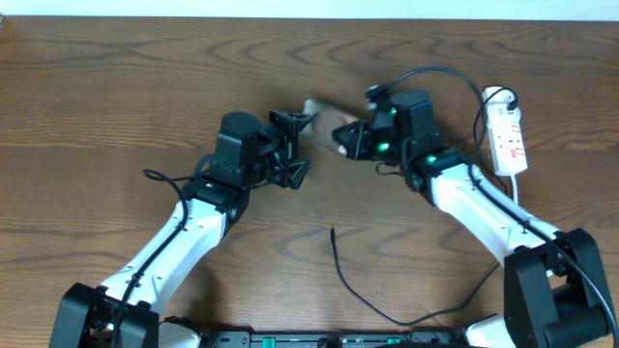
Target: Plug charger to phone and switch on socket
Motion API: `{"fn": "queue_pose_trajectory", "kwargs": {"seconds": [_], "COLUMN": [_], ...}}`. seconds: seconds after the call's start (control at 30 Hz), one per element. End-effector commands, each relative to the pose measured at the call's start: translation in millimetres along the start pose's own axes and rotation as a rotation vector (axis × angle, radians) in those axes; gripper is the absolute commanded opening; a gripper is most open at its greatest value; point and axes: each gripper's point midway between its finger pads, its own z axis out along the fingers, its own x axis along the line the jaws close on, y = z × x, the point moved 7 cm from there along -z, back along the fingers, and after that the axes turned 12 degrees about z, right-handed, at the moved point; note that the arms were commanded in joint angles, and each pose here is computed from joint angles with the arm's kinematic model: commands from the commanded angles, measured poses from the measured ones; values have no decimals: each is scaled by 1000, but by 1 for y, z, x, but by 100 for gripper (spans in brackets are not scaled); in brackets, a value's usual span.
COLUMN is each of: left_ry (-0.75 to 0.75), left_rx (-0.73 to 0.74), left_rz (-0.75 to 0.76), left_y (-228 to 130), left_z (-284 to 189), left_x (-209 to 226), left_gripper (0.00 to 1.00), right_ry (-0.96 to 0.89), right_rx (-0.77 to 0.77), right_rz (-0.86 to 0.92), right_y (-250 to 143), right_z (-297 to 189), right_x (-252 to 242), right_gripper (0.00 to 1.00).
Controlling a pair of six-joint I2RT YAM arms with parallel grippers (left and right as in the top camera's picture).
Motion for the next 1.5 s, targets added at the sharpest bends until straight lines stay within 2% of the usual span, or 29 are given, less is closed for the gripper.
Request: {"fn": "queue_pose_trajectory", "kwargs": {"seconds": [0.0,0.2,0.43,0.63,0.87,1.03,1.17,1.47], "left_ry": [-47,-57,-66,-59,-57,-69,-85,-141], "left_rx": [29,-32,-95,-183,-270,-270,-266,-176], "left_rz": [44,121,106,102,60,46,53,79], "left_y": [-4,17,38,47,55,56,55,48], "left_z": [-6,-14,-22,-24,-26,-26,-26,-26], "left_x": [-16,-17,-17,-17,-17,-19,-21,-31], "left_gripper": [92,92,92,92,92,91,86,82], "right_ry": [21,66,88,218,252,244,261,319], "right_rx": [-41,33,116,146,200,253,267,329], "right_rz": [326,661,967,939,954,994,975,943], "right_y": [17,13,3,0,-18,-34,-39,-41], "right_z": [-8,-9,-5,0,8,13,14,10], "right_x": [0,5,18,51,73,84,90,103], "right_gripper": [1,1,1,1,1,1,1,1]}}
